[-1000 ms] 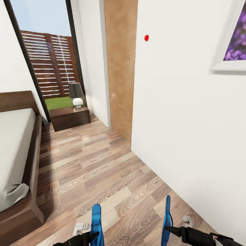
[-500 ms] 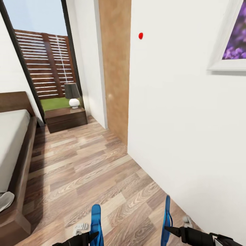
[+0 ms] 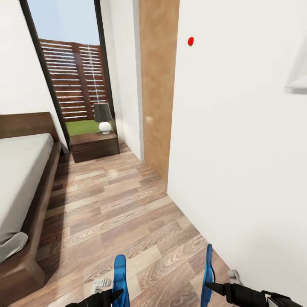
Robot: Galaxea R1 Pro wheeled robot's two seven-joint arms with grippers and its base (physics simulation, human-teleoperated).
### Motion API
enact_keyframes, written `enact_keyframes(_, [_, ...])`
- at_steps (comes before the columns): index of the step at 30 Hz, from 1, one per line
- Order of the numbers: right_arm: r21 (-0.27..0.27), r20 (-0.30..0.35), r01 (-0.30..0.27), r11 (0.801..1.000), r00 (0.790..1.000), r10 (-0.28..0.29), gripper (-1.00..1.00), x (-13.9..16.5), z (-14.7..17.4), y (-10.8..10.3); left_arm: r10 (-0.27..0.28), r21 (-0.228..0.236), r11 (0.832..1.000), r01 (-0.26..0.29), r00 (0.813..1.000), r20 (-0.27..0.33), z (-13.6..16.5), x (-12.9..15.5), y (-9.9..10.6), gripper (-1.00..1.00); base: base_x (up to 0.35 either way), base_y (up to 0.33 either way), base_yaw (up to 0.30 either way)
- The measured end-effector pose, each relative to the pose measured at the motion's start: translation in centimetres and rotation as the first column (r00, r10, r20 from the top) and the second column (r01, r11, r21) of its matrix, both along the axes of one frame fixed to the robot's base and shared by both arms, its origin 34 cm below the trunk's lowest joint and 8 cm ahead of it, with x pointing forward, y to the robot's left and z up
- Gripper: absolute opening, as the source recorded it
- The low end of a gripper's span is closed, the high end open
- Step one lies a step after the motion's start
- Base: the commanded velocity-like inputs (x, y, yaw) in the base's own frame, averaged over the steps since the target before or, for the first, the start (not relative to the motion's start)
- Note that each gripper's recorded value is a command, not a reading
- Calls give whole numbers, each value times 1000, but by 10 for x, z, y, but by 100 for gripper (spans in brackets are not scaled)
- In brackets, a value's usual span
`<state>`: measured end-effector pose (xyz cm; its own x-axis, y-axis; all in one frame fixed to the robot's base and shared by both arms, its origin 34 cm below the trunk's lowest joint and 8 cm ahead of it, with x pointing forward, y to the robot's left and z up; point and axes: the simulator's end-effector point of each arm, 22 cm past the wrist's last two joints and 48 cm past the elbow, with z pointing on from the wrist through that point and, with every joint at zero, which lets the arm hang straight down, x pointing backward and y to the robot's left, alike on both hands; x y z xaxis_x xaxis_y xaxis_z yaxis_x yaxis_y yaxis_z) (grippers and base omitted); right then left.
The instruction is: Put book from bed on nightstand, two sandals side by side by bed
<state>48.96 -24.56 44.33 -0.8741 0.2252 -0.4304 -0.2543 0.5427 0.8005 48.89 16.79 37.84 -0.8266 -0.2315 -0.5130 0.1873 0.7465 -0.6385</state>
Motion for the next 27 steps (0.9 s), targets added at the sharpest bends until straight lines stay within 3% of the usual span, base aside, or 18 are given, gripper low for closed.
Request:
enact_keyframes(8, [0, 0, -1, 1000, 1000, 1, -100, 0, 0, 0, -1, -1, 1000, 1, 1000, 1, 0, 0, -1, -100, 52, -39, 186])
enact_keyframes(19, [0, 0, -1, 1000, 1000, 1, -100, 0, 0, 0, -2, -3, 1000, 1, 1000, -19, -6, -9, -3, -100, 262, -140, 21])
enact_keyframes(27, [0, 0, 0, 1000, 1000, 0, -100, 0, 0, 0, 0, -3, 1000, 0, 1000, -14, -5, -8, -3, -100, 127, -57, 230])
